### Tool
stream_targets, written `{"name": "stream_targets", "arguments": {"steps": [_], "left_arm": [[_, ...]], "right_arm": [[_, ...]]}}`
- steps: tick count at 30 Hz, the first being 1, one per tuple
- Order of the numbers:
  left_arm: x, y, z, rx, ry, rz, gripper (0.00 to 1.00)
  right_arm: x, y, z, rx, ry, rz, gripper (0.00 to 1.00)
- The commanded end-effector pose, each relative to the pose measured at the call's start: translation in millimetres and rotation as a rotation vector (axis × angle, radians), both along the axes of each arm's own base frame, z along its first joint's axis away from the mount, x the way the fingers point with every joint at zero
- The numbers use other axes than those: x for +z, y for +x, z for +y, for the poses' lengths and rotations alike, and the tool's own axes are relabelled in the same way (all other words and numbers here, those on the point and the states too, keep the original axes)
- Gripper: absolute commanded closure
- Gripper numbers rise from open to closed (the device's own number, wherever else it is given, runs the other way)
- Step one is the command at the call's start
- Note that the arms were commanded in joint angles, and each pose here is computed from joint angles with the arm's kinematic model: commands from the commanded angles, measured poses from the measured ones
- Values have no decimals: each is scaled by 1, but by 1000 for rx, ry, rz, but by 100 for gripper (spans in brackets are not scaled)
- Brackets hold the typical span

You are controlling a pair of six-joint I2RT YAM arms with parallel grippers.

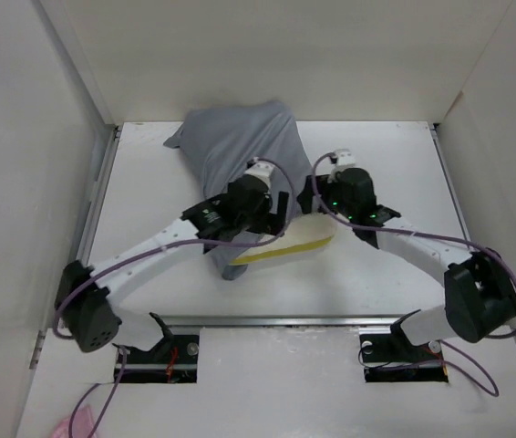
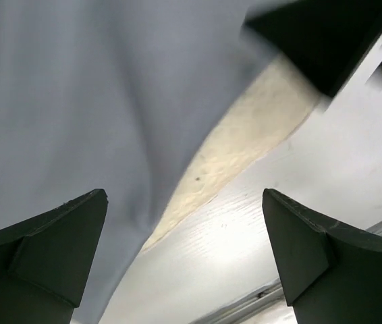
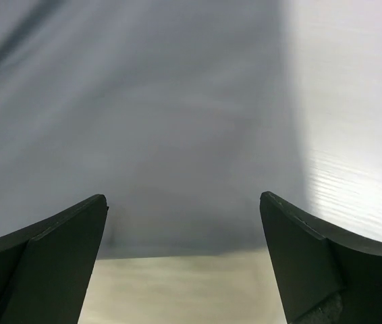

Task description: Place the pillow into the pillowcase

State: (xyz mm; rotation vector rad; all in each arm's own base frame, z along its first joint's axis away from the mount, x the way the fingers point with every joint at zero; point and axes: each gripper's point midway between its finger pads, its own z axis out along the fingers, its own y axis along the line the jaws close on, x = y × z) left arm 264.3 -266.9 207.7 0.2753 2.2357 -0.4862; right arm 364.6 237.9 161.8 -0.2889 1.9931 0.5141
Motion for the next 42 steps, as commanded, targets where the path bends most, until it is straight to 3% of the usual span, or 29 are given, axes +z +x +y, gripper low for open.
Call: {"name": "stream_targets", "arguments": {"steps": [1, 8, 13, 14, 20, 22, 23, 26, 29, 32, 34, 37, 41, 42], "left_arm": [[0, -6, -49, -218, 81, -73, 0], [-28, -4, -110, -384, 251, -133, 0], [-65, 33, -114, -284, 448, -129, 0], [-94, 32, -108, -281, 530, -69, 0], [-138, 36, -101, -248, 648, -4, 2], [-150, 35, -96, -238, 665, 9, 16], [-150, 35, -96, -238, 665, 9, 47], [-144, 51, -91, -145, 690, -22, 100], [-128, 67, -79, -40, 681, -44, 100], [-89, 76, -84, -14, 591, -107, 100], [-65, 77, -85, -9, 548, -142, 100], [-50, 79, -84, 0, 534, -169, 100], [-38, 83, -82, 27, 540, -189, 100], [-38, 83, -79, 32, 552, -189, 100]], "right_arm": [[-6, 6, -64, -194, 148, 135, 0], [-24, 4, -161, -462, 157, 248, 0], [-19, 3, -183, -496, 205, 260, 0], [-19, 3, -187, -507, 206, 259, 0], [-26, 2, -189, -509, 207, 279, 0], [-29, 2, -189, -510, 205, 287, 0], [-31, 3, -187, -491, 201, 287, 0], [-38, 3, -177, -433, 215, 304, 0], [-47, 4, -162, -326, 221, 324, 5], [-53, 8, -129, -149, 244, 313, 9], [-55, 13, -112, -85, 180, 277, 10], [-67, 17, -94, -89, 44, 266, 10], [-70, 33, -77, -102, 12, 251, 10], [-67, 44, -82, -171, -2, 228, 10]]}}
